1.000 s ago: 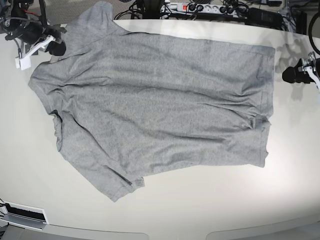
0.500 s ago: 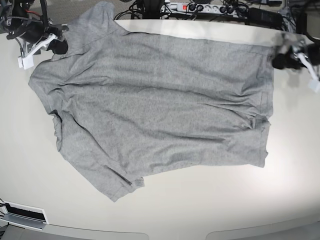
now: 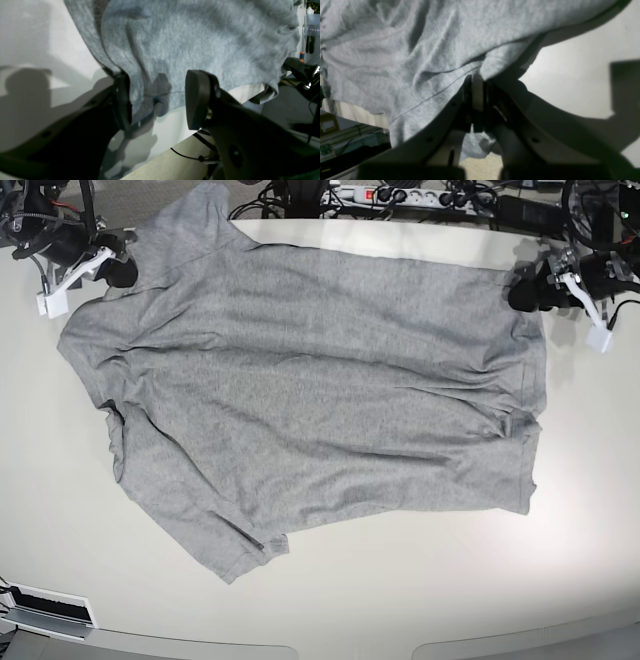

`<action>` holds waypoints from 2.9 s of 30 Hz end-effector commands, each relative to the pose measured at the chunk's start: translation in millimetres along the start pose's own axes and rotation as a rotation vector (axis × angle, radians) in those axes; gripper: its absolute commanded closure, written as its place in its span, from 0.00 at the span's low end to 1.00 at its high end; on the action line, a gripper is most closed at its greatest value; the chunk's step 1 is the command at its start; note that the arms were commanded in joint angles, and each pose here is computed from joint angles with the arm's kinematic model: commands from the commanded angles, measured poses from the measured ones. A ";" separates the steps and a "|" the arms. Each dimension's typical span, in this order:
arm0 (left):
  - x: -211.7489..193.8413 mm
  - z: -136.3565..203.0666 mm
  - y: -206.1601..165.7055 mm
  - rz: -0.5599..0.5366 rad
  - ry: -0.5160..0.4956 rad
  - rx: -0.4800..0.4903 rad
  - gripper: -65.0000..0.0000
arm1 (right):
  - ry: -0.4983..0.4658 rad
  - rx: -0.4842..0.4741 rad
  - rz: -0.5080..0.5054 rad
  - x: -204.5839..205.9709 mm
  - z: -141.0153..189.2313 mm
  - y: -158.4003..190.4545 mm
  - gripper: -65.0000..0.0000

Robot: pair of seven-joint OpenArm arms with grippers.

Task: Layout the t-shirt on the table in an organized manner, then fold the t-shirt properly
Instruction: 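Grasp the collar-side corners of the shirt with both grippers, then lift the held corners with both grippers and stretch the shirt taut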

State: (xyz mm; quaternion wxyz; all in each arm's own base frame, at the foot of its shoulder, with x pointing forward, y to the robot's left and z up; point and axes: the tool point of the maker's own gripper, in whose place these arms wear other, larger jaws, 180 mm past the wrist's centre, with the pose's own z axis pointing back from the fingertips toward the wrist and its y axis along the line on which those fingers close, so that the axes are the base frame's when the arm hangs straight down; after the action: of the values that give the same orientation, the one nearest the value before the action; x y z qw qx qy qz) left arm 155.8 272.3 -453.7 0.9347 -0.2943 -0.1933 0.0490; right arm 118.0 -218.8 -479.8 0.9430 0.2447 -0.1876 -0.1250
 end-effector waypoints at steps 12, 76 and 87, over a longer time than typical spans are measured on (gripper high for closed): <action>30.0 53.6 38.8 0.020 -0.114 0.136 0.48 | 0.032 -0.008 0.004 -5.6 2.8 -2.6 1.00; 14.9 54.5 -28.3 -0.203 0.085 -0.045 1.00 | -0.030 0.263 0.142 16.9 67.5 68.1 1.00; -15.8 71.6 -54.3 -0.339 0.218 -0.056 1.00 | 0.071 0.189 0.199 -9.1 93.6 54.0 1.00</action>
State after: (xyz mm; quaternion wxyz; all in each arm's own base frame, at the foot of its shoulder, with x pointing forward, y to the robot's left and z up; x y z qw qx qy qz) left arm 105.8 261.2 -382.5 0.9396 -0.2871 -0.1285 -0.1353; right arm 76.2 -206.2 -385.8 0.9308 0.3185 -0.1790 -0.0129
